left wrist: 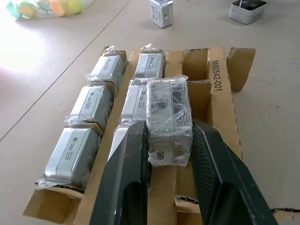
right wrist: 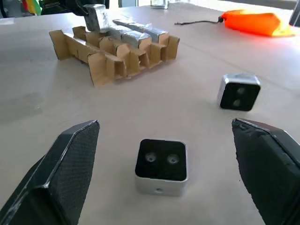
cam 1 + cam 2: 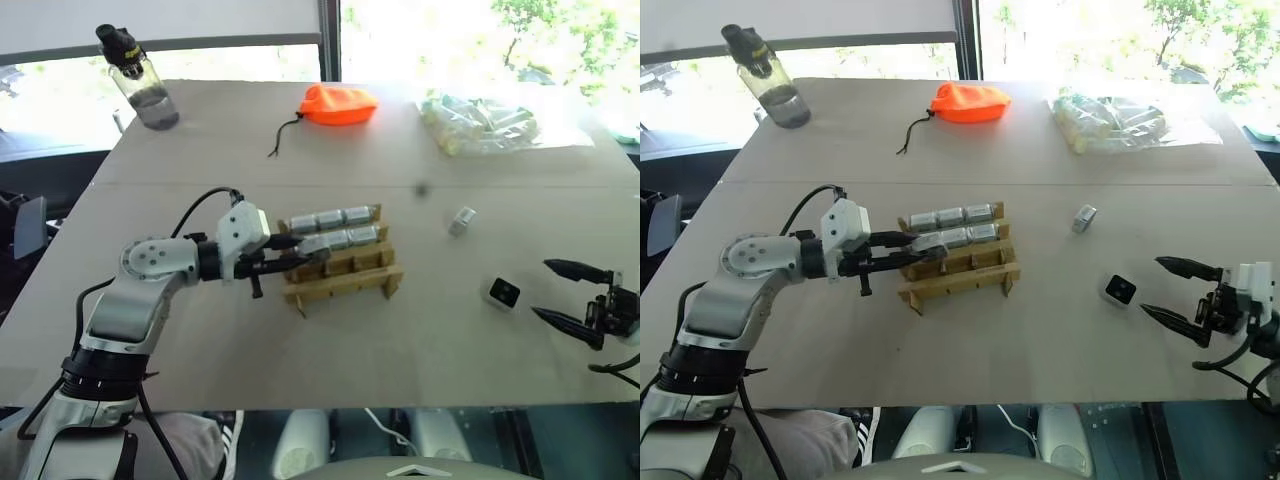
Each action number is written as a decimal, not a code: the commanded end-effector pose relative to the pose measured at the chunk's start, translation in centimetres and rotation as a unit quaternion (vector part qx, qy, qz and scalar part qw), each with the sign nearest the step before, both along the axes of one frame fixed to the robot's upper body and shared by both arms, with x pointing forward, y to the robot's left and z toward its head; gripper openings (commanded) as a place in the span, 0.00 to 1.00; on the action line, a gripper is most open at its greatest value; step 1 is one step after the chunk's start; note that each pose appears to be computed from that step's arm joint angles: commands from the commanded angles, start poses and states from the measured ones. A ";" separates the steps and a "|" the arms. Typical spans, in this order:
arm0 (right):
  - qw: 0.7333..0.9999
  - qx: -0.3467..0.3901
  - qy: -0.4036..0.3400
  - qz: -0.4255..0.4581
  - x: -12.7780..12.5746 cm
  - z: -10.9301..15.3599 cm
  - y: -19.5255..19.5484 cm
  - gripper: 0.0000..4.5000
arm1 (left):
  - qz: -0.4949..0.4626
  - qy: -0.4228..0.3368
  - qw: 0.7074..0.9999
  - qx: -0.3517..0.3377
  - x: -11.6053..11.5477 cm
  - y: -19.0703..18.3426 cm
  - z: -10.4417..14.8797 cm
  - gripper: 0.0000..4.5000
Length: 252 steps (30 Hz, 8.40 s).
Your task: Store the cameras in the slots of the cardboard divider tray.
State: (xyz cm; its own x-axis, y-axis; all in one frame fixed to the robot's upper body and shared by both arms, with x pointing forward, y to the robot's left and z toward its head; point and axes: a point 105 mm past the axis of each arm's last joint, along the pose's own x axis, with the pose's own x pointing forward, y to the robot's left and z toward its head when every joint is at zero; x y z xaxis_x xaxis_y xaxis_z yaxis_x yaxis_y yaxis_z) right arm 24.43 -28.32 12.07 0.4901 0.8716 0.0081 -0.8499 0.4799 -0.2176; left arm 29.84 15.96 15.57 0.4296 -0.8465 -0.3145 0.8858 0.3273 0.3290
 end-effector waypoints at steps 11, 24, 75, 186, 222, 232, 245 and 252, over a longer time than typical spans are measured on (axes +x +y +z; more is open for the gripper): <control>0.999 -0.016 -0.014 0.026 -1.0 0.3 -0.8 0.99 | -0.040 0.003 0.999 0.018 -1.2 -0.5 -0.4 0.15; 1.000 -0.018 -0.015 0.018 -1.1 0.3 -1.2 0.99 | -0.043 0.007 0.998 0.034 -1.3 0.0 -1.0 0.15; 0.985 -0.023 0.081 -0.150 1.4 -5.7 2.0 0.78 | -0.084 0.043 0.995 -0.034 -4.4 -1.7 2.5 0.95; 0.996 0.010 0.065 0.057 -2.7 -3.0 1.6 1.00 | -0.052 0.022 0.998 -0.028 0.9 -4.4 -0.3 0.15; 0.996 0.046 0.002 -0.076 3.5 -0.8 4.0 1.00 | -0.041 0.022 0.996 -0.082 -0.5 -3.0 3.3 0.98; 0.921 0.147 -0.004 -0.360 8.0 0.6 9.1 1.00 | -0.013 -0.038 0.999 -0.022 -1.3 -0.3 6.3 0.98; 0.839 0.166 0.032 -0.516 10.5 0.6 12.5 1.00 | -0.012 -0.046 0.999 -0.025 -1.0 -0.4 6.8 0.98; 0.832 0.175 0.052 -0.523 11.5 0.0 13.6 1.00 | -0.011 -0.052 0.998 -0.026 -1.0 -0.2 7.3 0.98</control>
